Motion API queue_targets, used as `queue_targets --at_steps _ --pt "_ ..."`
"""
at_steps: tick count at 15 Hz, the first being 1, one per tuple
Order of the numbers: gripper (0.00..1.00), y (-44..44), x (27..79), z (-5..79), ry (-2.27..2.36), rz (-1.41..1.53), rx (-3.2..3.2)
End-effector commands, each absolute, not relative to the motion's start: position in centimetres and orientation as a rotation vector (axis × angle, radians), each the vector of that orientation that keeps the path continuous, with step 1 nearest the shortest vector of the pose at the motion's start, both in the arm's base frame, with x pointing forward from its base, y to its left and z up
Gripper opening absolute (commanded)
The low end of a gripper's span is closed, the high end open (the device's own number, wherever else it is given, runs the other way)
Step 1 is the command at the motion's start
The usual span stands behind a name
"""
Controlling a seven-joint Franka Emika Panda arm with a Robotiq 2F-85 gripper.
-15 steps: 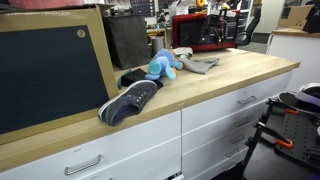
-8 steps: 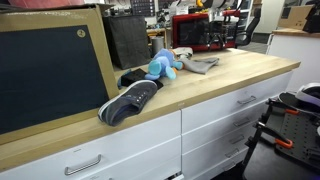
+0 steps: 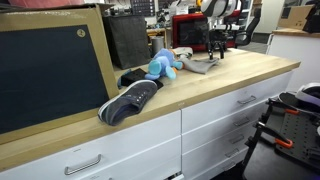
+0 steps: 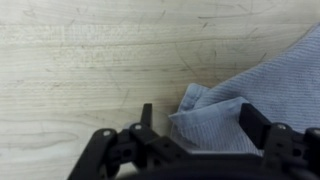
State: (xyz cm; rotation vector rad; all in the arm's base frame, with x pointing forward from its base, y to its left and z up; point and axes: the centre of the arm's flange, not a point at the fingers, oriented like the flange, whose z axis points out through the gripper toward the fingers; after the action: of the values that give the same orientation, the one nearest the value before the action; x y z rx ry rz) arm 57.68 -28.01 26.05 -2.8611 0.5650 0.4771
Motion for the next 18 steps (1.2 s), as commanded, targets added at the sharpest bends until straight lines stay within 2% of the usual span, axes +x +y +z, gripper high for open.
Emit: queue_targets --at_steps 1,6,9,18 --pt "0.56 -26.0 55.6 26.4 0.502 0.431 -2.885" --pt "0.18 -26.4 55.4 27.3 0.415 0.34 -2.894" --pt "0.0 -28.3 55.2 28.5 0.307 0.287 -2.943" --pt "0.01 -33.6 55.0 27.9 0.013 0.232 -3.188"
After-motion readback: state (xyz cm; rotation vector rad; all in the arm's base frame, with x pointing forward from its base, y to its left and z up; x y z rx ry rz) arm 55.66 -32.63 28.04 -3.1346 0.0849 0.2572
